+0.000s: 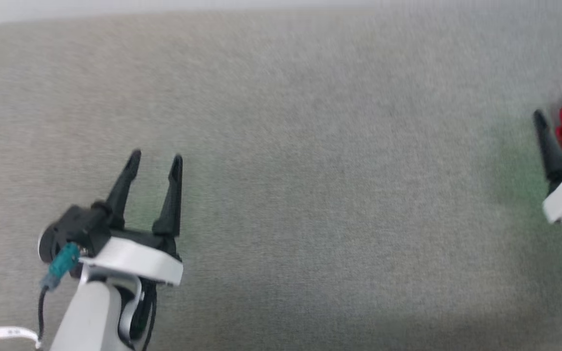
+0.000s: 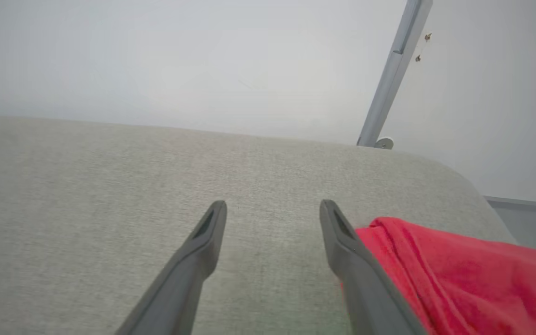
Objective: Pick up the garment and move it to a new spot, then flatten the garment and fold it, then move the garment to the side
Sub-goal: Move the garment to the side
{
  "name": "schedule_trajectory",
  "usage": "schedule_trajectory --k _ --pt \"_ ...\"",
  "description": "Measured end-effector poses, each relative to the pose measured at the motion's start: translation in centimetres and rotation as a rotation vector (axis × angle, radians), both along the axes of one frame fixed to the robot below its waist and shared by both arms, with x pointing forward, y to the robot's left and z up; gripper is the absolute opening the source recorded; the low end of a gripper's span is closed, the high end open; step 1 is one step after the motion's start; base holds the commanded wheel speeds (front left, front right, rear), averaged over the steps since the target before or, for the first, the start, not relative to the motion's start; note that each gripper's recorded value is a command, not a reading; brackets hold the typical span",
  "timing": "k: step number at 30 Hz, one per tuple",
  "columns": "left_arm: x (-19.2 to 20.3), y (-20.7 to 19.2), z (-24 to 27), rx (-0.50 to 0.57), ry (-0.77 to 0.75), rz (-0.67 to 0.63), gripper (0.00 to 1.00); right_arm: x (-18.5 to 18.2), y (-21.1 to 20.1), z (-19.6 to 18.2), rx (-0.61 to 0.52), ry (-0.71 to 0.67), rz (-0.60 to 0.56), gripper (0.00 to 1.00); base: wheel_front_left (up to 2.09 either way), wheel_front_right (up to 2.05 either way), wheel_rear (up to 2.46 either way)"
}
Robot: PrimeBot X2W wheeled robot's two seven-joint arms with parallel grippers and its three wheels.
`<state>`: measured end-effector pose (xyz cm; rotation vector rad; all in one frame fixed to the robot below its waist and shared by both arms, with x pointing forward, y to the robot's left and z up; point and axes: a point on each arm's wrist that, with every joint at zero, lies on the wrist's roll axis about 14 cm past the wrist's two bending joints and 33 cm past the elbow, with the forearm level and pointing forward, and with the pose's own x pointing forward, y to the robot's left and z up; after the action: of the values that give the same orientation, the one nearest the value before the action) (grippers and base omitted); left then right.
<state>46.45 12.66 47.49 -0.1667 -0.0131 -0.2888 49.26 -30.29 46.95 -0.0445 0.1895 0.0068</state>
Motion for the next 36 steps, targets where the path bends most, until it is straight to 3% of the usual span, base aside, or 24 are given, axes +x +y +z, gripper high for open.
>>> schedule_trajectory --k 5,14,23,36 --pt "-3.9 2.9 0.5 0.002 0.02 0.087 1.0 -2.7 4.0 0.3 0.077 -0.053 0.069 1.0 0.0 0.0 0.0" --pt "-8.0 5.0 1.5 -0.011 0.006 0.16 1.0 -5.3 7.4 2.7 0.161 -0.149 0.12 1.0 0.0 0.0 0.0" --pt "-10.7 5.7 2.8 -0.009 -0.038 0.19 1.0 -8.1 6.4 5.3 0.181 -0.251 0.079 1.0 0.0 0.0 0.0" --pt "-13.7 6.8 3.4 0.013 -0.057 0.226 1.0 -11.8 5.2 6.1 0.184 -0.259 0.014 1.0 0.0 0.0 0.0"
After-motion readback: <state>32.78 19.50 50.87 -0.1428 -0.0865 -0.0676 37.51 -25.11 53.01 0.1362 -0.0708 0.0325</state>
